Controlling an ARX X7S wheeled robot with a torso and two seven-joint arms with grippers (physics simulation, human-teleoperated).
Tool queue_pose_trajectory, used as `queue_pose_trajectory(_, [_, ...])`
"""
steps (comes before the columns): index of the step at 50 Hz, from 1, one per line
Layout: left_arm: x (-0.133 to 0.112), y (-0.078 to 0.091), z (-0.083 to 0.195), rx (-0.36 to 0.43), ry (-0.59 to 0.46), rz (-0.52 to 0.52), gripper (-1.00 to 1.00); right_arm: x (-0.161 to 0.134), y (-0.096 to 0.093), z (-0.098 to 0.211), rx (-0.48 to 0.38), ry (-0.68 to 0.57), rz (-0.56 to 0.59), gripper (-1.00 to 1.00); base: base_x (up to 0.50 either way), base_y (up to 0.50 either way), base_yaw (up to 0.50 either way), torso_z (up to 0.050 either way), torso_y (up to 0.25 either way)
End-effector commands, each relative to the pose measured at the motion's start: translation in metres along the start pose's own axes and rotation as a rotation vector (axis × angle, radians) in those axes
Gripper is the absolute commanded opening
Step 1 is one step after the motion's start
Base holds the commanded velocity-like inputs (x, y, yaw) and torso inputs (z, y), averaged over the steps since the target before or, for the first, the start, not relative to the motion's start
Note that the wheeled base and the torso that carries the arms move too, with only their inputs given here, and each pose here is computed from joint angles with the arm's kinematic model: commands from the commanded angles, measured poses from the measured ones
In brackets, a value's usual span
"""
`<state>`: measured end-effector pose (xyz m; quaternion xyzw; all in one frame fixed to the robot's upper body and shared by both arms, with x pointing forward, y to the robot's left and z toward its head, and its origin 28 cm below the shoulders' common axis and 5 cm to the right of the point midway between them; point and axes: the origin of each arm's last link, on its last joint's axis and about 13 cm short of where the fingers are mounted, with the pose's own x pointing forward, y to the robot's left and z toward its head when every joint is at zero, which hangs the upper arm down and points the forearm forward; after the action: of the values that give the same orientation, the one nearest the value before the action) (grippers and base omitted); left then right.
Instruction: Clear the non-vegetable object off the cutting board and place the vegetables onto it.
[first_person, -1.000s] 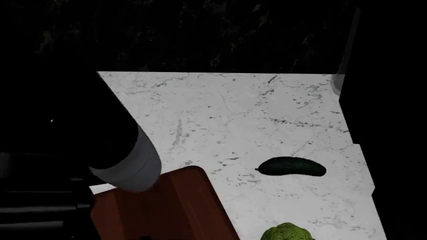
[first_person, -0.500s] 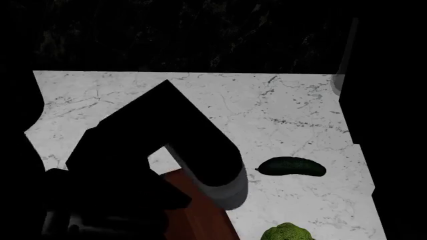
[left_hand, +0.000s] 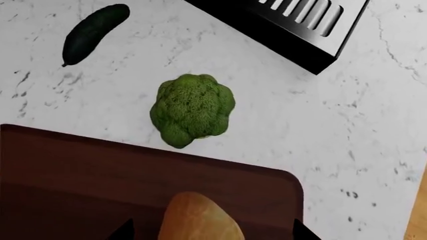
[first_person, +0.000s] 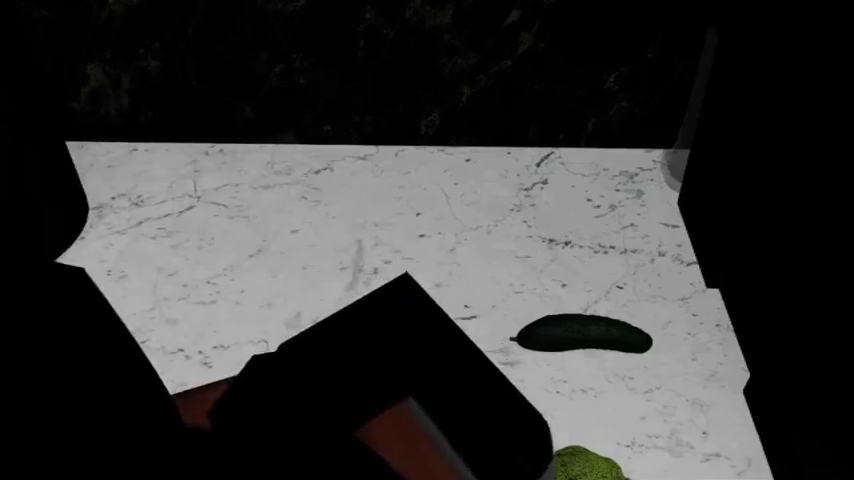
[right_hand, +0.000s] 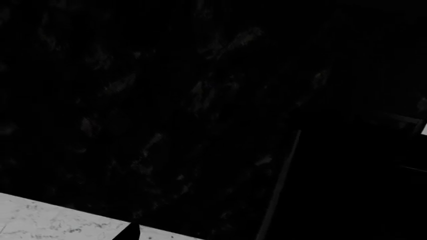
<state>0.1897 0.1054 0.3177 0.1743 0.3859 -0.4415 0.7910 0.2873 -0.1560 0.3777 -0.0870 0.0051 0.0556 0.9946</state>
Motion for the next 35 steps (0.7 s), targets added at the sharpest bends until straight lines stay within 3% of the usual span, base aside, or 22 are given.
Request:
queue_pose_trajectory(1, [0.009, -0.002, -0.004, 0.006, 0.0, -0.013, 1.0, 0.002, -0.001, -0.009, -0.006, 0.027, -0.011, 1.0, -0.01, 0.0, 0.0, 0.0, 0.0])
queue_pose_trajectory(35, [0.037, 0.005, -0.019, -0.008, 0.083, -0.025, 1.0, 0.004, -0.006, -0.022, 0.022, 0.036, -0.009, 1.0, 0.0, 0.0, 0.0, -0.002, 0.0])
